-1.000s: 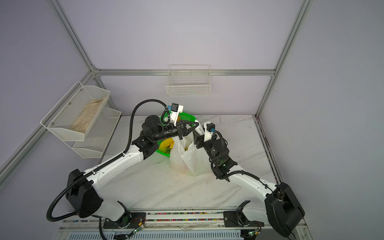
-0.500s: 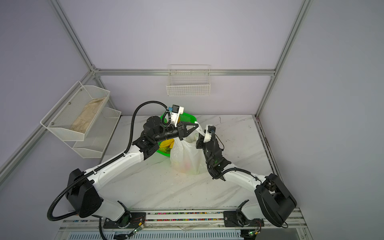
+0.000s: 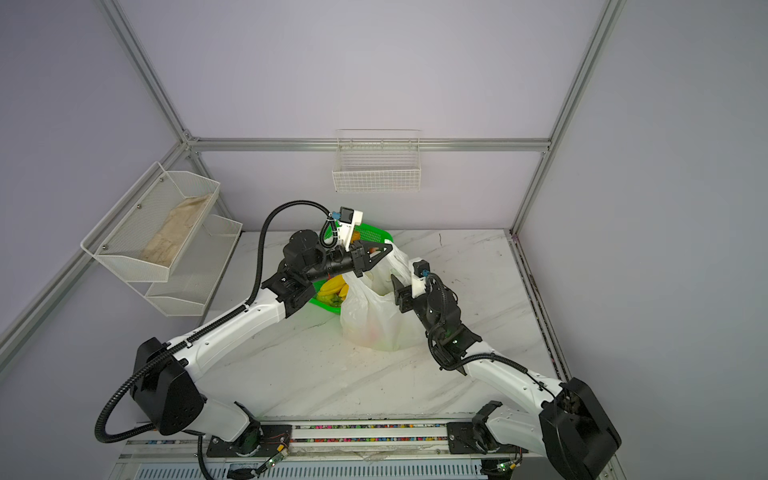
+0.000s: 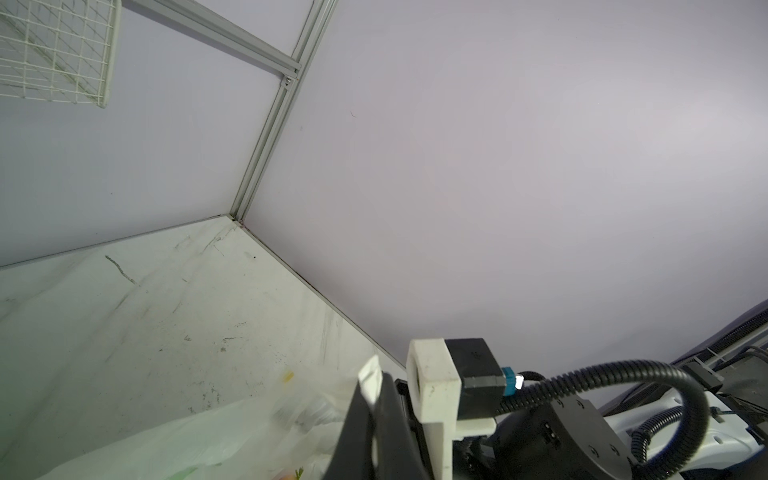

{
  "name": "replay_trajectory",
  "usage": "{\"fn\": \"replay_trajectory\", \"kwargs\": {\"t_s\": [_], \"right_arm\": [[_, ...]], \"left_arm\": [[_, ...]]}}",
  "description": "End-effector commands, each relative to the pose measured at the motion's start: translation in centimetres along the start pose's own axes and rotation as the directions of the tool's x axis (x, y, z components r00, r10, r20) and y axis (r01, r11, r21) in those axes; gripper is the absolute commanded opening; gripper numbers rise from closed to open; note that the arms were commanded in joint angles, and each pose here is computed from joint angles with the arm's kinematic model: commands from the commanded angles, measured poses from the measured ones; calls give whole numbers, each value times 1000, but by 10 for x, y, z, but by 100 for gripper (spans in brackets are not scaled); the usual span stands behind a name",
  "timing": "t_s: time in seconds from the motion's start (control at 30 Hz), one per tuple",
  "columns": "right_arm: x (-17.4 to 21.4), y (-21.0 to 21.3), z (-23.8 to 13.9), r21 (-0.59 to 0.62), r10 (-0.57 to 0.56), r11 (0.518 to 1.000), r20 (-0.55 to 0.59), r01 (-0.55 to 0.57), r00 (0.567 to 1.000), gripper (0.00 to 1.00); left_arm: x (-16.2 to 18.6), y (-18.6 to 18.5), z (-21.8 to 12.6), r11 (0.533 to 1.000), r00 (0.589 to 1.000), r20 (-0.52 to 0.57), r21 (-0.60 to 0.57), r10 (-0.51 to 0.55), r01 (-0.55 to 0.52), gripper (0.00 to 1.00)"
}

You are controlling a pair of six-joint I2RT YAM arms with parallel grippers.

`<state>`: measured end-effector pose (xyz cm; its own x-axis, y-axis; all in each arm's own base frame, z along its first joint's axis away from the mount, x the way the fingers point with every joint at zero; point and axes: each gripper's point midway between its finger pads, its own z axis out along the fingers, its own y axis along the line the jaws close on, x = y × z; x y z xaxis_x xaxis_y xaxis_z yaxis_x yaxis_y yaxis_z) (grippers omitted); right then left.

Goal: Place the fake fruits into the plastic bag and tie a complex knot

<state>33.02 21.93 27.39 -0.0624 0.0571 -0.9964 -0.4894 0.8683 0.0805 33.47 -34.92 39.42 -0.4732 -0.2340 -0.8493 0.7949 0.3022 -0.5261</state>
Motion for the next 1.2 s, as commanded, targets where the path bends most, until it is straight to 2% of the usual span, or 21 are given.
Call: {"fn": "replay_trajectory", "kwargs": {"t_s": [0.0,0.13,0.23,0.37,0.43,0.53,0.67,0.87,0.93,1.07,1.17], "right_arm": [[-15,22,-5,-181,-68,981,10,69,998,86],[-29,13,-2,-272,-53,961,16,56,998,95],[-38,9,-1,-332,-52,942,27,58,998,96],[-38,25,11,-464,-63,884,7,59,998,94],[-34,32,15,-522,-58,852,-13,43,998,87],[-24,37,13,-591,-40,807,-49,4,998,65],[-14,44,4,-651,-13,758,-92,-50,996,39],[-2,57,-15,-720,19,683,-154,-125,988,10],[1,58,-20,-726,28,673,-167,-142,986,5],[9,61,-26,-734,45,657,-191,-174,980,4],[13,59,-25,-722,54,666,-206,-189,977,5]], "left_arm": [[-16,-16,-10,998,997,48,36,54,-56,0],[-15,-18,-10,997,998,42,48,53,-55,0],[-16,-20,-12,997,998,42,55,56,-59,0],[-17,-19,-14,996,997,47,52,63,-65,0],[-20,-18,-15,997,997,49,52,62,-65,0],[-24,-16,-18,997,996,60,46,65,-67,0],[-30,-13,-21,997,995,76,33,72,-74,0],[-34,-3,-24,997,994,81,13,77,-78,0],[-32,0,-24,997,994,76,7,77,-77,0],[-28,5,-21,996,994,58,-4,89,-89,0],[-25,11,-18,996,996,46,-17,83,-82,0]]}}
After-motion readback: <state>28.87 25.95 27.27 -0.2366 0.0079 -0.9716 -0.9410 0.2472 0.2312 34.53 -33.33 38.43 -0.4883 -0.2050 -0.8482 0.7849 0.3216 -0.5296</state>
